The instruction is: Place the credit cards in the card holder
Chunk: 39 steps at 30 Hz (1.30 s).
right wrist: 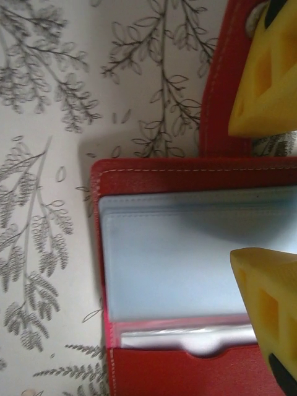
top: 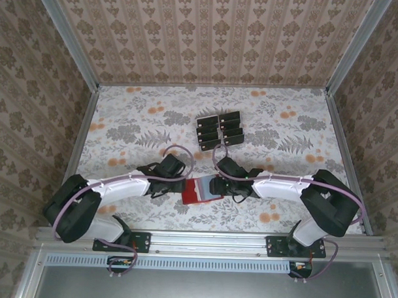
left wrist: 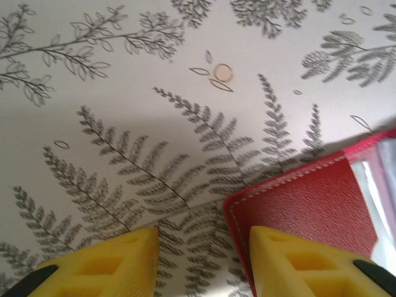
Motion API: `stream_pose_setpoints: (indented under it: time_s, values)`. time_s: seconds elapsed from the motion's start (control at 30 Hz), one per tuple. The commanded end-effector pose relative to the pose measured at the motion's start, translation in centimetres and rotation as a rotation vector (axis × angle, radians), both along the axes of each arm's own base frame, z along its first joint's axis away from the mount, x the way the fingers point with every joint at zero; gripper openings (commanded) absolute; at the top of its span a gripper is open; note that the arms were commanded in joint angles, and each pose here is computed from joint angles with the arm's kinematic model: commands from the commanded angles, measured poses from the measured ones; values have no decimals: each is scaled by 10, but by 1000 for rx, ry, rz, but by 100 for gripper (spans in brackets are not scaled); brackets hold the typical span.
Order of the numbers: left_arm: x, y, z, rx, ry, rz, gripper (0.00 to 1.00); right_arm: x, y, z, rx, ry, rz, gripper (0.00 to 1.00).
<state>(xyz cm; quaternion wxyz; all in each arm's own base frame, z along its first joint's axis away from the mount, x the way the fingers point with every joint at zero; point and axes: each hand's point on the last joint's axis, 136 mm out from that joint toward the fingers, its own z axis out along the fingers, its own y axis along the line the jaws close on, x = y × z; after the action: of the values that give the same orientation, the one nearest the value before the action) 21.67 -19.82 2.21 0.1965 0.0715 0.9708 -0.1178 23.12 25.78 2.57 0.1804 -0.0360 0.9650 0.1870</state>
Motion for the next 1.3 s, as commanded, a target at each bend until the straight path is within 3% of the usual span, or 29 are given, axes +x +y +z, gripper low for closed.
stream_pose_setpoints:
  time_s: [0.0, 0.23, 0.5, 0.67, 1.27]
  values:
    - [19, -5, 11, -1, -49, -10, 43, -4, 8, 10, 52, -14, -15, 50]
    - [21, 4, 27, 11, -73, -24, 47, 2, 12, 28, 46, -51, 8, 50]
    - [11, 19, 68, -47, -143, 10, 66, 16, 20, 63, 18, -117, 64, 52]
    - [2, 19, 79, -107, -149, 19, 70, 26, 20, 71, -12, -132, 94, 54]
    - [-13, -4, 47, -35, -111, -38, 72, 30, 28, 53, -5, -54, 154, 53]
